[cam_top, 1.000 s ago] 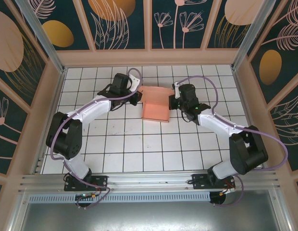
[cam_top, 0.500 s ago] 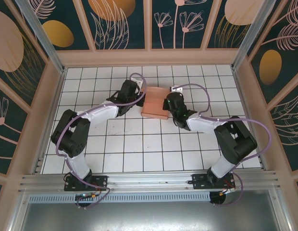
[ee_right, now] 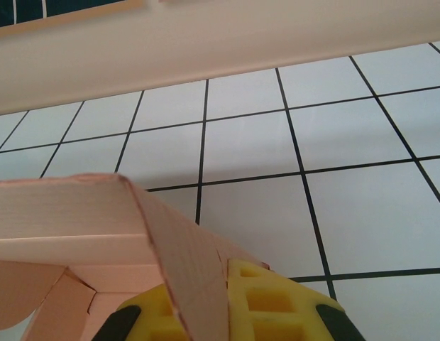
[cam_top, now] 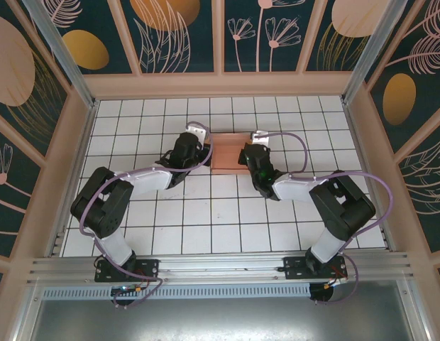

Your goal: Fold the paper box

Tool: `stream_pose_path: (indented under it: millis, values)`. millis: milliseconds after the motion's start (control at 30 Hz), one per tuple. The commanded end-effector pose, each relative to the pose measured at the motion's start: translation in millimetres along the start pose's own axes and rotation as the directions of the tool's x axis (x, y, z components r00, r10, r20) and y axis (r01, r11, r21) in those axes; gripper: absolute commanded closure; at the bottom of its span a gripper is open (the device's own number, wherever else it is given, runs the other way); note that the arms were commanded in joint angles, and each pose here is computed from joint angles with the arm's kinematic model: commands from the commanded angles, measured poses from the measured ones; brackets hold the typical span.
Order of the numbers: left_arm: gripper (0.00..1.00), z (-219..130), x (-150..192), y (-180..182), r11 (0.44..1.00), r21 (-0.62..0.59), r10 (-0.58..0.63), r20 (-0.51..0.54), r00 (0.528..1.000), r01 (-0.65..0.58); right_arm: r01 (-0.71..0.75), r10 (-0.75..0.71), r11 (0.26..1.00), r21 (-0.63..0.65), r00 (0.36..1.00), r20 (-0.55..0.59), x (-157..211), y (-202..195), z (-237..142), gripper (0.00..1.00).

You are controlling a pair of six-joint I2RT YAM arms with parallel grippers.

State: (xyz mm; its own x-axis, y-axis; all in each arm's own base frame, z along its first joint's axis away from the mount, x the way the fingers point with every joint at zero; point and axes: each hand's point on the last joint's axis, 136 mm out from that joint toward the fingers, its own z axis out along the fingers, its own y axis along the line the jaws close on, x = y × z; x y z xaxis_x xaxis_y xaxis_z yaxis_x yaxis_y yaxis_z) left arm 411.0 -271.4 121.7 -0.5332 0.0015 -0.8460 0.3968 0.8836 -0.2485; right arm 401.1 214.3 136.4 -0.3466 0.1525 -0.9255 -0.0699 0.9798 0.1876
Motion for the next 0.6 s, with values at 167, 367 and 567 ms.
stream_pose_path:
  millis: [167, 367, 567]
  values:
    - [1.0, -1, -8, -8, 0.995, -0.002, -0.095, 0.032, 0.995, 0.095, -0.106, 0.107, 0.994, -0.028, 0.993, 0.05, -5, 8, -5, 0.95]
    - [1.0, 0, -8, -12, 0.993, -0.009, -0.116, 0.042, 0.992, 0.117, -0.133, 0.134, 0.991, -0.032, 0.99, 0.048, 4, 3, -9, 0.94]
    - [1.0, 0, 2, -13, 0.992, -0.003, -0.124, 0.042, 0.991, 0.124, -0.126, 0.127, 0.991, -0.035, 0.991, 0.051, 16, -2, -12, 0.93]
